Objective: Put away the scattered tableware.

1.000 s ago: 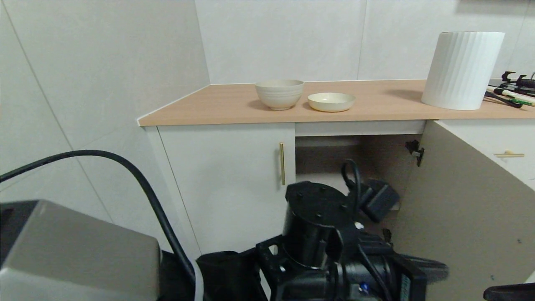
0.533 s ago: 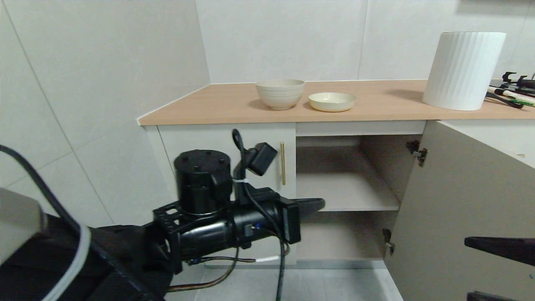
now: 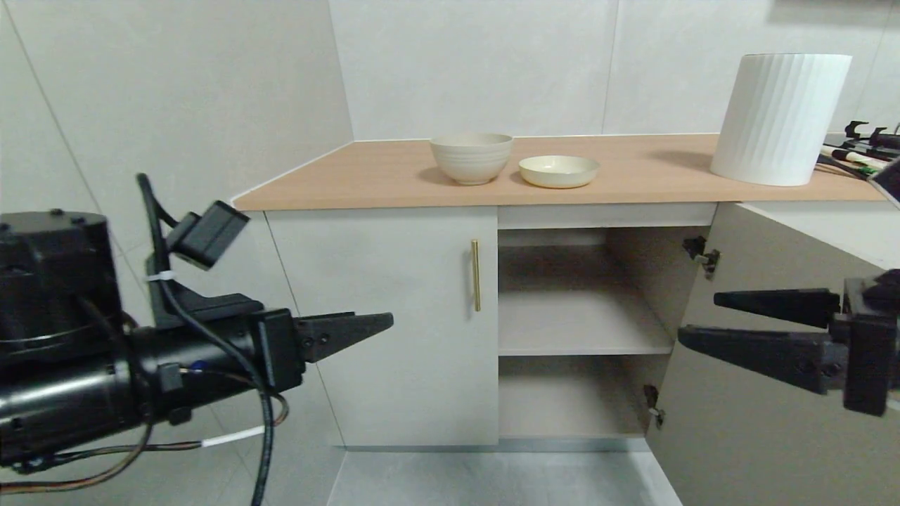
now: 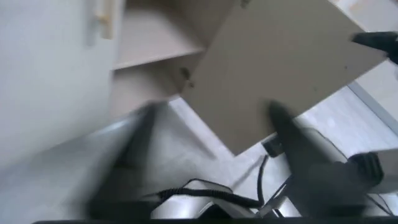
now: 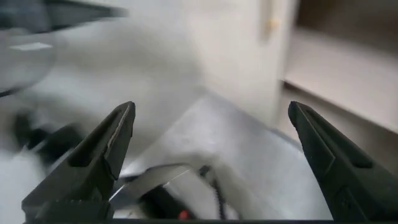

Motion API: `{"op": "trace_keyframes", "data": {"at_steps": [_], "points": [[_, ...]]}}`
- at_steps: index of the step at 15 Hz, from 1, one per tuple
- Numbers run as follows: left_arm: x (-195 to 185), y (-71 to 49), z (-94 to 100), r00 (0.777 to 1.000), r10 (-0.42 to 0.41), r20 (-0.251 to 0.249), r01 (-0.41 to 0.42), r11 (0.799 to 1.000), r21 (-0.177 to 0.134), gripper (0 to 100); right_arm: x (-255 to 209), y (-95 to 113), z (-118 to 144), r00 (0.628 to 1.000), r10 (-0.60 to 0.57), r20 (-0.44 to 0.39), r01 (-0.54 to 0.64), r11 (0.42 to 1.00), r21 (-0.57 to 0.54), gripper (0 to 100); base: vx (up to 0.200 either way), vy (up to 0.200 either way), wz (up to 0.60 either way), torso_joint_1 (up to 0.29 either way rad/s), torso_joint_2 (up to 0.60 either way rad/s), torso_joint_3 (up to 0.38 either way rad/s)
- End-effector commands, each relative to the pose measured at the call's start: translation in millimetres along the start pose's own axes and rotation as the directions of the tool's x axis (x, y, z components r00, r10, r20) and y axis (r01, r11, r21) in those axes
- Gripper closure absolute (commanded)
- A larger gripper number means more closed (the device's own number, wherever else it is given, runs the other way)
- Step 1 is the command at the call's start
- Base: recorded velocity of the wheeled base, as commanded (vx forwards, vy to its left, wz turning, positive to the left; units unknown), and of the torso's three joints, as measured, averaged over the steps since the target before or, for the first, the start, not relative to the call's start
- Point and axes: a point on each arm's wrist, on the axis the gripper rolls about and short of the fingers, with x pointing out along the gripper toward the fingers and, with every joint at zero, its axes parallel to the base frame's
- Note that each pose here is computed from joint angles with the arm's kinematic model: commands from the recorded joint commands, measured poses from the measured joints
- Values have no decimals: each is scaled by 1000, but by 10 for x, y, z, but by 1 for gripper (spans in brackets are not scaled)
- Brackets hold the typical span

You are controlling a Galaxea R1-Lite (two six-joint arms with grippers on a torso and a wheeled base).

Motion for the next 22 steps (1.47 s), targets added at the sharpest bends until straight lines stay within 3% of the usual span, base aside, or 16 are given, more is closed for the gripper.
{"op": "trace_keyframes", "data": {"at_steps": [1, 3, 5, 12, 22], "points": [[-460, -151, 209, 991, 13, 130, -18, 999, 34, 0, 288, -88, 74, 996, -70, -59, 71, 997, 15, 0, 0, 0, 0, 0, 0, 0], [-592, -80, 219, 987, 92, 133, -97, 995, 27, 0, 356, -115, 114, 986, -144, -88, 147, 989, 32, 0, 0, 0, 0, 0, 0, 0], [-592, -86, 237, 986, 90, 139, -96, 995, 39, 0, 355, -115, 142, 984, -159, -77, 167, 979, 112, 0, 0, 0, 0, 0, 0, 0], [-597, -99, 262, 985, 83, 150, -91, 995, 48, 0, -27, -14, 167, 983, -167, -71, 174, 978, 115, 0, 0, 0, 0, 0, 0, 0], [-549, -74, 272, 986, 87, 141, -94, 995, 44, 0, -75, -12, 92, 985, -154, -81, 162, 981, 109, 0, 200, 0, 0, 3, 1, 0]]}}
